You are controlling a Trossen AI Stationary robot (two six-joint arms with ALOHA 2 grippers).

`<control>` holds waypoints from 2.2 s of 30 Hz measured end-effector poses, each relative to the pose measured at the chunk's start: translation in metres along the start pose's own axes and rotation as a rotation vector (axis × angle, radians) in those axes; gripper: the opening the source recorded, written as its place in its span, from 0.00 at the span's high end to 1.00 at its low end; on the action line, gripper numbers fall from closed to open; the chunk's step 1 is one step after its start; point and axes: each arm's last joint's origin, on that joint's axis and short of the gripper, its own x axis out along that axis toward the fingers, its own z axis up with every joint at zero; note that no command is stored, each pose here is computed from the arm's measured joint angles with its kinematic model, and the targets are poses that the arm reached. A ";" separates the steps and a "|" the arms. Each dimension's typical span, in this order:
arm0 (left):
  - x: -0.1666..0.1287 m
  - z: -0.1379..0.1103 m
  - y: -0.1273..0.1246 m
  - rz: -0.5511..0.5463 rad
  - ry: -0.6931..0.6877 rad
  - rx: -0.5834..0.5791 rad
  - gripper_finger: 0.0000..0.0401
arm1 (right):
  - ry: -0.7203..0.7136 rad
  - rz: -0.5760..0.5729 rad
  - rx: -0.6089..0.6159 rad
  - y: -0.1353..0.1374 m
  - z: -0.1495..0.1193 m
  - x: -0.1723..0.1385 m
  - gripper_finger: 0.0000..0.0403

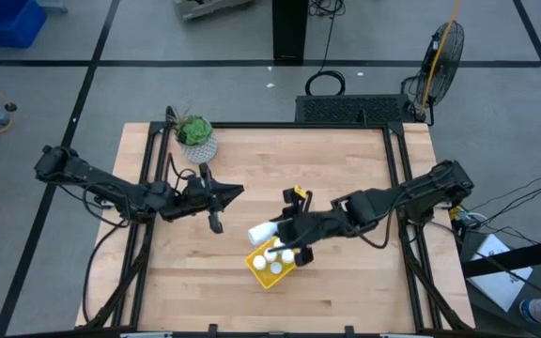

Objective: Pick and place pill bottles into a basket
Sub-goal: Adjust the white medicine bottle in the yellow bin

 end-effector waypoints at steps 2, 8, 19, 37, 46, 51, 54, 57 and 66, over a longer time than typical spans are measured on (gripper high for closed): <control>0.003 -0.003 -0.002 -0.002 -0.003 -0.010 0.90 | 0.006 -0.011 -0.009 -0.005 -0.001 0.002 0.72; 0.008 -0.011 -0.009 -0.121 0.018 0.018 0.90 | 0.018 -0.033 -0.025 -0.016 -0.003 0.006 0.72; -0.011 -0.010 -0.037 -0.335 -0.003 0.205 0.90 | 0.031 -0.064 -0.014 -0.035 -0.007 -0.003 0.72; -0.004 -0.015 -0.032 -0.281 0.038 0.100 0.44 | 0.012 -0.078 -0.002 -0.038 -0.005 -0.003 0.72; 0.023 -0.026 -0.026 -0.149 0.085 0.095 0.28 | -0.003 -0.080 0.004 -0.038 -0.004 -0.002 0.72; 0.036 -0.022 -0.029 -0.148 0.108 0.144 0.23 | 0.001 -0.077 0.003 -0.038 -0.004 -0.003 0.72; 0.039 -0.015 -0.032 -0.190 0.092 0.163 0.22 | 0.001 -0.075 0.002 -0.038 -0.004 -0.003 0.72; 0.038 -0.008 -0.035 -0.211 0.090 0.168 0.23 | 0.018 -0.069 -0.005 -0.037 -0.006 -0.002 0.72; 0.035 -0.005 -0.042 -0.232 0.125 0.174 0.24 | 0.014 -0.069 -0.008 -0.037 -0.005 -0.002 0.72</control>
